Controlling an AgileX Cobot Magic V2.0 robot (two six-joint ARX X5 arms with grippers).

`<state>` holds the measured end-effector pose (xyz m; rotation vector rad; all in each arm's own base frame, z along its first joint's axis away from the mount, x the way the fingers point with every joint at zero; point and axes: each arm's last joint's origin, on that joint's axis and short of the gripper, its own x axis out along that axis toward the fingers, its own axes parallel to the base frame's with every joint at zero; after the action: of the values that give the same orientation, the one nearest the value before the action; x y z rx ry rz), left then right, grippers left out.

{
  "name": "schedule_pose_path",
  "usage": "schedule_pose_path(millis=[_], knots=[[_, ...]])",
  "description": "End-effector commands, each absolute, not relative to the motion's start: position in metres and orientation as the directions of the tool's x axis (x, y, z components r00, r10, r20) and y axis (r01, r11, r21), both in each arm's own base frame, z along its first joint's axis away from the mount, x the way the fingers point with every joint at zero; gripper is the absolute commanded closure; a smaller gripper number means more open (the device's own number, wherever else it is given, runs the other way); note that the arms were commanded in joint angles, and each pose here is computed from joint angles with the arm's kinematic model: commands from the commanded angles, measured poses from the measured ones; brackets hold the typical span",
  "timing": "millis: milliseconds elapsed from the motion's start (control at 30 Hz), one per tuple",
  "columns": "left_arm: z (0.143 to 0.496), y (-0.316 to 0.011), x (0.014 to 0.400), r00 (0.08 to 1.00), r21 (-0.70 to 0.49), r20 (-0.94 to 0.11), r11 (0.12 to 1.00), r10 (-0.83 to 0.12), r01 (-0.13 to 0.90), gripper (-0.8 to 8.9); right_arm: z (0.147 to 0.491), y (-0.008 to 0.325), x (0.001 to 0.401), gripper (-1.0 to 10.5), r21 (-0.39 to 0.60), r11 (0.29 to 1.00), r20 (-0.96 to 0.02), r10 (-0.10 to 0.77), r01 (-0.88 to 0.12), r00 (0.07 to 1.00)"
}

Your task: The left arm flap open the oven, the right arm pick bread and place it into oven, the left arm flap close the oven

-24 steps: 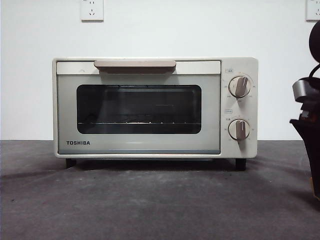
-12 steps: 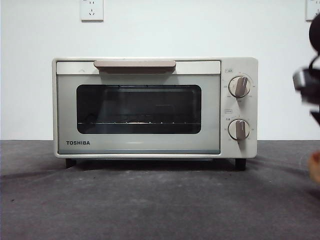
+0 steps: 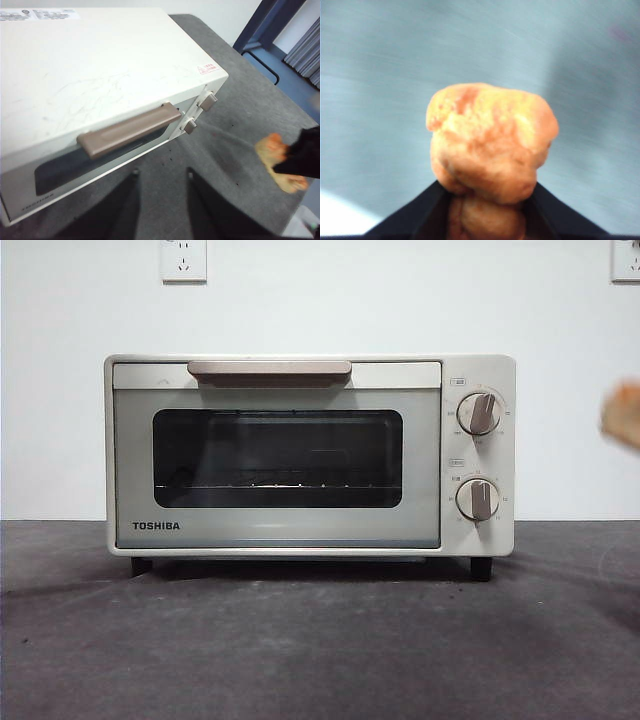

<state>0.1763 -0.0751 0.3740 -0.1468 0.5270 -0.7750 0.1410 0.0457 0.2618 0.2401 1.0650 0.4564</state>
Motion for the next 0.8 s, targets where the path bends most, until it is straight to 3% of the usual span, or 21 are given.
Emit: schedule_pose_path(millis=[33, 400, 800], knots=[[0.38, -0.085, 0.193, 0.566, -0.294, -0.426, 0.7, -0.706, 0.651, 7.65, 0.278, 0.045, 0.126, 8.0, 0.468, 0.823, -0.692, 0.568, -0.322, 0.446], [0.364, -0.133, 0.254, 0.488, -0.157, -0.54, 0.651, -0.686, 0.742, 7.97, 0.307, 0.032, 0.073, 8.0, 0.495, 0.764, -0.461, 0.635, -0.414, 0.62], [0.328, -0.154, 0.29, 0.464, -0.135, -0.587, 0.645, -0.664, 0.752, 7.97, 0.313, 0.027, 0.054, 8.0, 0.484, 0.754, -0.379, 0.637, -0.444, 0.671]])
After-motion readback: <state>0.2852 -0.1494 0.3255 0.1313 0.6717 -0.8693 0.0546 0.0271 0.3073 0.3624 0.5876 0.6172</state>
